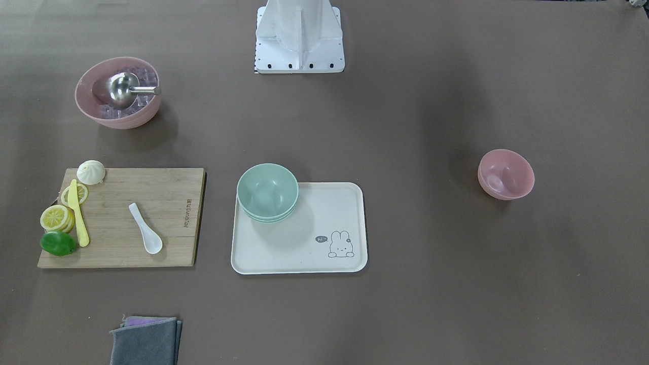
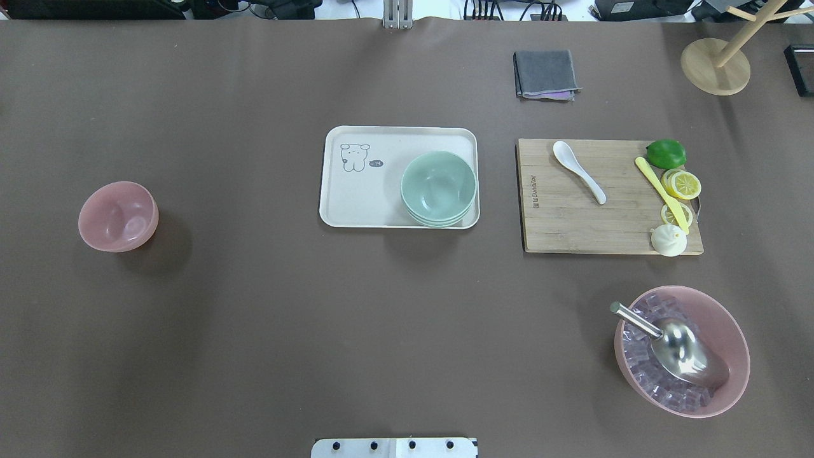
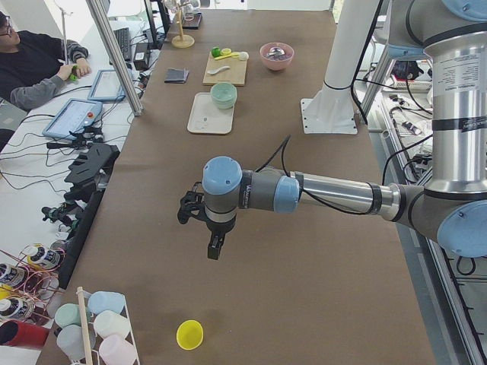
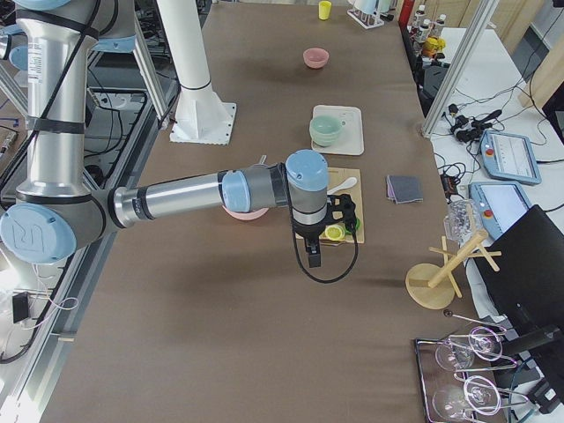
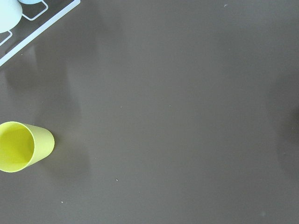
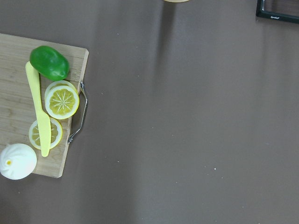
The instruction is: Stack pink bowl on green and place spoon
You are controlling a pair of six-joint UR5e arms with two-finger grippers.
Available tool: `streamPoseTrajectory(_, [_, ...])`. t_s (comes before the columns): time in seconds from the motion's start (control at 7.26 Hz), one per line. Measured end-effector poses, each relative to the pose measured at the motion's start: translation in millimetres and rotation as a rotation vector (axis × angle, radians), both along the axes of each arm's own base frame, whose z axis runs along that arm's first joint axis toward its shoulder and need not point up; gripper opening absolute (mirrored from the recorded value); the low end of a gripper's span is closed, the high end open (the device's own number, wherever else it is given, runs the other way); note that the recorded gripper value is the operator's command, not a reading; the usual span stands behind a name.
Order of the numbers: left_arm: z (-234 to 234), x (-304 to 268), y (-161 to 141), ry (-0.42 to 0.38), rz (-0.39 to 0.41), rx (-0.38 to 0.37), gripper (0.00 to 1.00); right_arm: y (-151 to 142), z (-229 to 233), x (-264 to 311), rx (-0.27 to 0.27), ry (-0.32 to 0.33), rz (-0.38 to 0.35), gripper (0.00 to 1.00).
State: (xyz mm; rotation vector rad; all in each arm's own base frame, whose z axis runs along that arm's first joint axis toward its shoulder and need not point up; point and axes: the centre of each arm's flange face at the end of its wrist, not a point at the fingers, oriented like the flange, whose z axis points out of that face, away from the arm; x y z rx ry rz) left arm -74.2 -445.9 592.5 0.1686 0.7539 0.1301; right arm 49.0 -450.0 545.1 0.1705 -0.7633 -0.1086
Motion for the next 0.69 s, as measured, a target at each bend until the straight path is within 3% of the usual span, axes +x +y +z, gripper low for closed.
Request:
streamPoseTrajectory(0.28, [-1.8, 0.0, -0.5, -0.001, 0.000, 0.021, 0.99, 0.0, -4.9, -0.3, 0.008, -0.004, 0.001, 1.00])
streamPoseTrajectory(0.69, [-18.2, 0.2, -12.1, -0.004, -0.002, 0.148, 0.99, -0.7, -9.0, -0.7, 0.031, -0.010, -0.005, 1.00])
